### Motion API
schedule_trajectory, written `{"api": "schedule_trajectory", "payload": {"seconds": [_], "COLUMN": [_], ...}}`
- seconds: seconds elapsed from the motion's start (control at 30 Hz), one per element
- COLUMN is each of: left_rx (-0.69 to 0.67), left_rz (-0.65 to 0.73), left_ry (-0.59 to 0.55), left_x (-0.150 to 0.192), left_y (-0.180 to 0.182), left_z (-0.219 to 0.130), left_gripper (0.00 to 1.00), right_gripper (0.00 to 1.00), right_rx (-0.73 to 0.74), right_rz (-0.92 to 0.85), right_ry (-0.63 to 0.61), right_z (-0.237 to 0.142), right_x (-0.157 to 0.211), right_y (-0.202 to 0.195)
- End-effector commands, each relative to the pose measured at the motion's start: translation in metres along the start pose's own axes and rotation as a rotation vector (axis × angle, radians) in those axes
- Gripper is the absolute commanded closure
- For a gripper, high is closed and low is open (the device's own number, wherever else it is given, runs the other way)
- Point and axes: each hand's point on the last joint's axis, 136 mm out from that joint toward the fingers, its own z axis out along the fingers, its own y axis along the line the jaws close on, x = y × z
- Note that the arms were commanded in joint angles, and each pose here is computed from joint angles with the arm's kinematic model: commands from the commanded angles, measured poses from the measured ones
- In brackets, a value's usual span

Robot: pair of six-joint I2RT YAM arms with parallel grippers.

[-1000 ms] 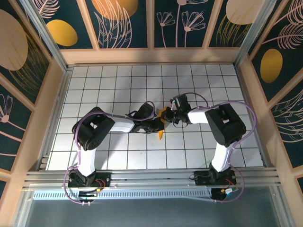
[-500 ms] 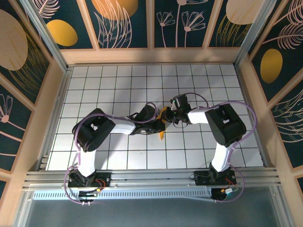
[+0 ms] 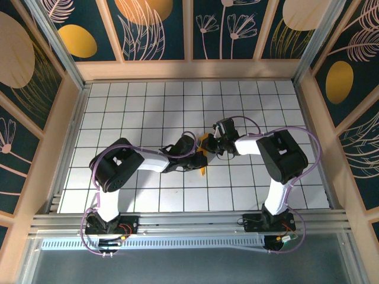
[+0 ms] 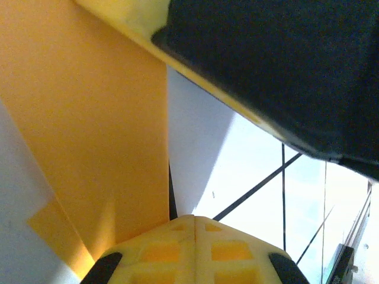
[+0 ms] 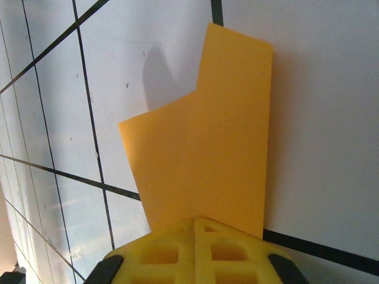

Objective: Fold a paper plane with a square sheet of paper (fold left side to right side)
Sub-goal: Fold the wing for the fifth time at the center of the table.

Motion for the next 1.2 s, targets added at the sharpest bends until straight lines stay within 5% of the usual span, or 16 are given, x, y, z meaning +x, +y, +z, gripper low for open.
{"api": "schedule_trajectory", "payload": {"seconds": [0.0, 1.17], "left_rx": [-0.01, 0.042], "left_rz": [-0.057, -0.072], "left_ry": [0.174, 0.207], "left_x": [0.053, 0.07], "left_y": [0.009, -0.007], "left_z": [-0.002, -0.001], "left_gripper": [0.97, 0.98], "right_gripper": [1.0, 1.0], "right_rx": [0.27, 0.274], "right_rz": [0.102, 0.108], "right_ry": [0.083, 0.097], "right_z": [0.006, 0.01], "right_x": [0.041, 0.044], "right_y": [-0.077, -0.08]}}
